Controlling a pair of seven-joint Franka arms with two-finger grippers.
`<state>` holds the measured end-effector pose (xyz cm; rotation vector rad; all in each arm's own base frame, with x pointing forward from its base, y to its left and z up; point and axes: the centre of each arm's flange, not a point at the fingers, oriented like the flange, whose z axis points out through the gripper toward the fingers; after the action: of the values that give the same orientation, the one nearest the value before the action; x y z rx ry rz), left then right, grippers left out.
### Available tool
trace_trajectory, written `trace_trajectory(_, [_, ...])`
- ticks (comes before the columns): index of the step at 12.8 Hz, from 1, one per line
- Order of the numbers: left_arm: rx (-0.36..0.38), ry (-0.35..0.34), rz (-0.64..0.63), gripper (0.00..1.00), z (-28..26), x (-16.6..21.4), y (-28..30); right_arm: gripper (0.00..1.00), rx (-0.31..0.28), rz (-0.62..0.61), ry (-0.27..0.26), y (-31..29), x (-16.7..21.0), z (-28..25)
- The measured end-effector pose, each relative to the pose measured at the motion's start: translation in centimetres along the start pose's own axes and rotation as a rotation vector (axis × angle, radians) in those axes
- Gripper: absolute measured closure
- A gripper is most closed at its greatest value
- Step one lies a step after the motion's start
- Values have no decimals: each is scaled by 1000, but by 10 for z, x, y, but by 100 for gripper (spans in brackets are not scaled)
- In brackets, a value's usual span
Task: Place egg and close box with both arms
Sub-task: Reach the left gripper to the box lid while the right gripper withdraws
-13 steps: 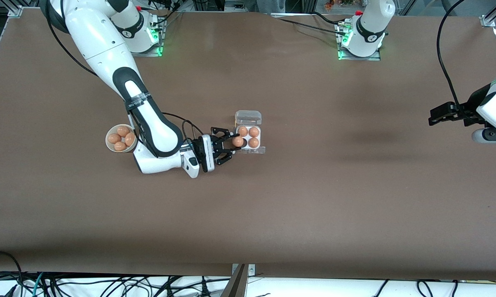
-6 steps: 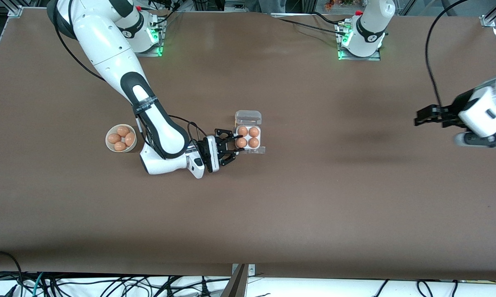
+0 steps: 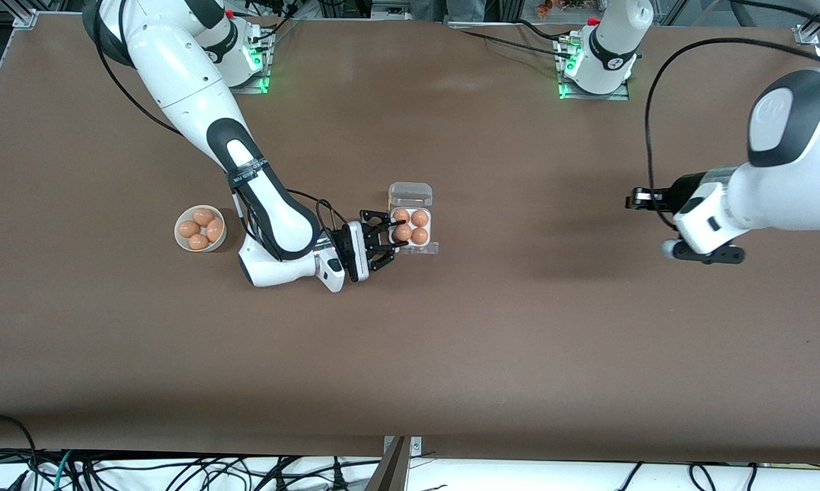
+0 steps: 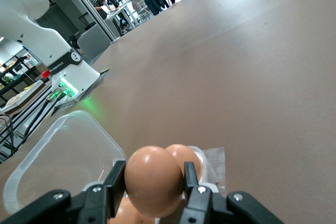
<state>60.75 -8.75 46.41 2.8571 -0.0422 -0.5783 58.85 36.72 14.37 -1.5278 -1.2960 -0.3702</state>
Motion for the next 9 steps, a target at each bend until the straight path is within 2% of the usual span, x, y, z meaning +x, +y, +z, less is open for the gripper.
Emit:
trace_trajectory(1, [-1,-19,1,84,9,2,13,51,2,0,-1,0,0,2])
trace_trajectory(2, [-8,-38,0,85,19,4,28,51,1,1,-1,-1,0,3])
trace_trajectory(4, [-59,-86,-11,86,40,7,61,31,-5,8,16,0,2,4])
trace_trajectory(6, [-135,-139,-24,86,60,14,82,8,-11,10,25,0,3,3])
trace_trajectory(7, [-175,-161,-23,86,68,17,88,0,-15,8,27,1,4,1])
trace_trajectory(9, [-249,-211,-18,87,86,21,107,0,-35,-8,30,6,12,-10])
